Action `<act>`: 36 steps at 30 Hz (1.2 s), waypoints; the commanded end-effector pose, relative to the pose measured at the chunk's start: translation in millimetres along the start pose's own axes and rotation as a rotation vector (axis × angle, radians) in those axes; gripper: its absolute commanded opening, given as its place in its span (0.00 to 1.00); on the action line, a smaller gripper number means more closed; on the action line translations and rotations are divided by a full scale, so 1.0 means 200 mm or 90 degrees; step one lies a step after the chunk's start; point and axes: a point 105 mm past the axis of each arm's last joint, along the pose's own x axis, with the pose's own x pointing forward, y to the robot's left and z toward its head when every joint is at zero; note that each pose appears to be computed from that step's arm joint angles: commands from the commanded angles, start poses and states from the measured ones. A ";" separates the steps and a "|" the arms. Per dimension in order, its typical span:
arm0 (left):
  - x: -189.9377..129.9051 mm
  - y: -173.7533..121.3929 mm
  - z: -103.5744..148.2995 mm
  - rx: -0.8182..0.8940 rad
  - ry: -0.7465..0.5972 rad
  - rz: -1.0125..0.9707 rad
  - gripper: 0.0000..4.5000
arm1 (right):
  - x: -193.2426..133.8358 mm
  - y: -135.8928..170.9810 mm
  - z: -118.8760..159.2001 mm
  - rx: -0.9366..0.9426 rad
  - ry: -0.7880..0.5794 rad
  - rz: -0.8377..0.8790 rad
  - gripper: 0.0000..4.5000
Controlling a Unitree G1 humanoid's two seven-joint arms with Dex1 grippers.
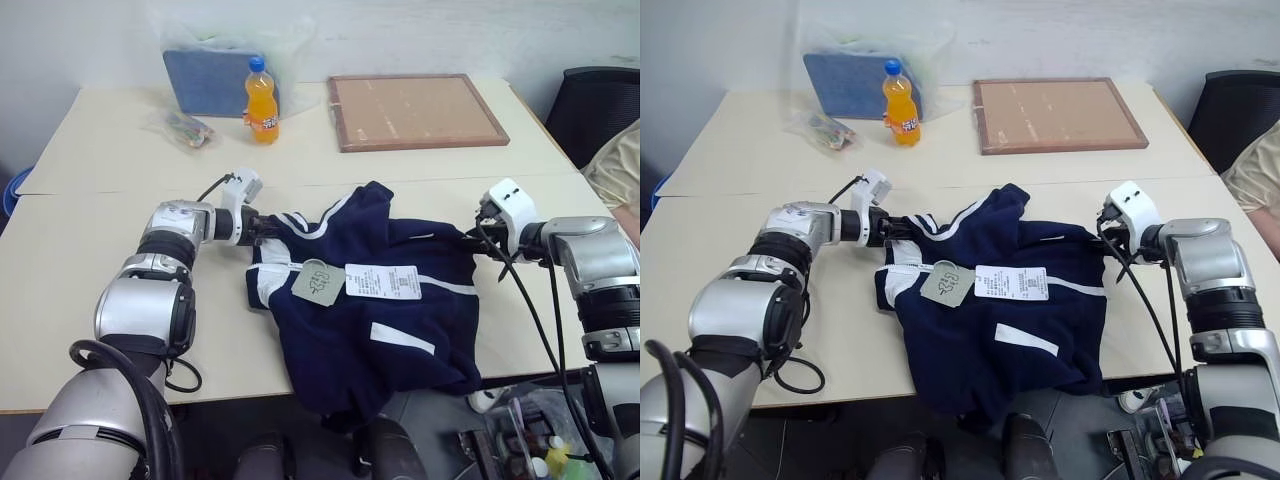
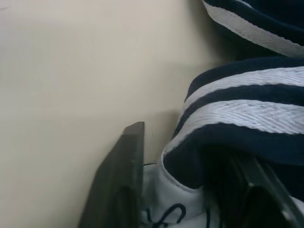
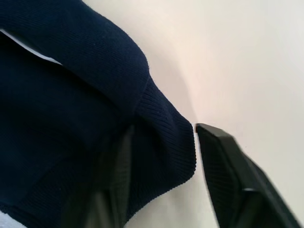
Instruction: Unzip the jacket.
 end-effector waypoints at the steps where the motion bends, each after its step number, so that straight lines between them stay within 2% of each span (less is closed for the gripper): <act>1: -0.05 0.05 -0.04 0.018 0.020 0.019 0.72 | -0.11 -0.04 0.10 -0.065 -0.039 -0.020 0.78; 2: -0.06 0.05 -0.04 0.032 0.022 0.013 0.79 | -0.13 -0.02 0.14 -0.102 -0.051 -0.008 0.86; 4: -0.08 0.04 -0.03 0.060 0.023 -0.001 0.91 | -0.16 0.05 0.23 -0.180 -0.081 0.028 0.86; 6: -0.09 0.03 -0.02 0.085 0.023 -0.014 0.91 | -0.17 0.12 0.31 -0.251 -0.100 0.066 0.86; 8: -0.11 0.03 -0.01 0.152 0.044 -0.025 0.91 | -0.15 0.18 0.42 -0.440 -0.092 0.053 0.86; 10: -0.14 0.03 0.00 0.218 0.060 -0.030 0.91 | -0.13 0.22 0.48 -0.547 -0.090 0.059 0.86; 15: -0.25 0.01 0.09 0.392 0.070 -0.045 0.91 | -0.18 0.34 0.48 -0.548 -0.124 0.170 0.86; 20: -0.38 -0.24 0.15 0.539 0.047 -0.224 0.91 | -0.28 0.47 0.40 -0.548 -0.159 0.195 0.86; 25: -0.35 -0.42 0.11 0.623 0.046 -0.290 0.91 | -0.29 0.65 0.33 -0.524 -0.216 0.180 0.86; 28: -0.28 -0.45 0.08 0.634 0.051 -0.298 0.92 | -0.26 0.76 0.27 -0.515 -0.239 0.180 0.73; 32: -0.22 -0.45 0.03 0.652 0.070 -0.311 0.92 | -0.22 0.89 0.22 -0.521 -0.249 0.199 0.44; 36: -0.14 -0.42 0.00 0.664 0.084 -0.307 0.92 | -0.13 1.02 0.21 -0.556 -0.274 0.198 0.44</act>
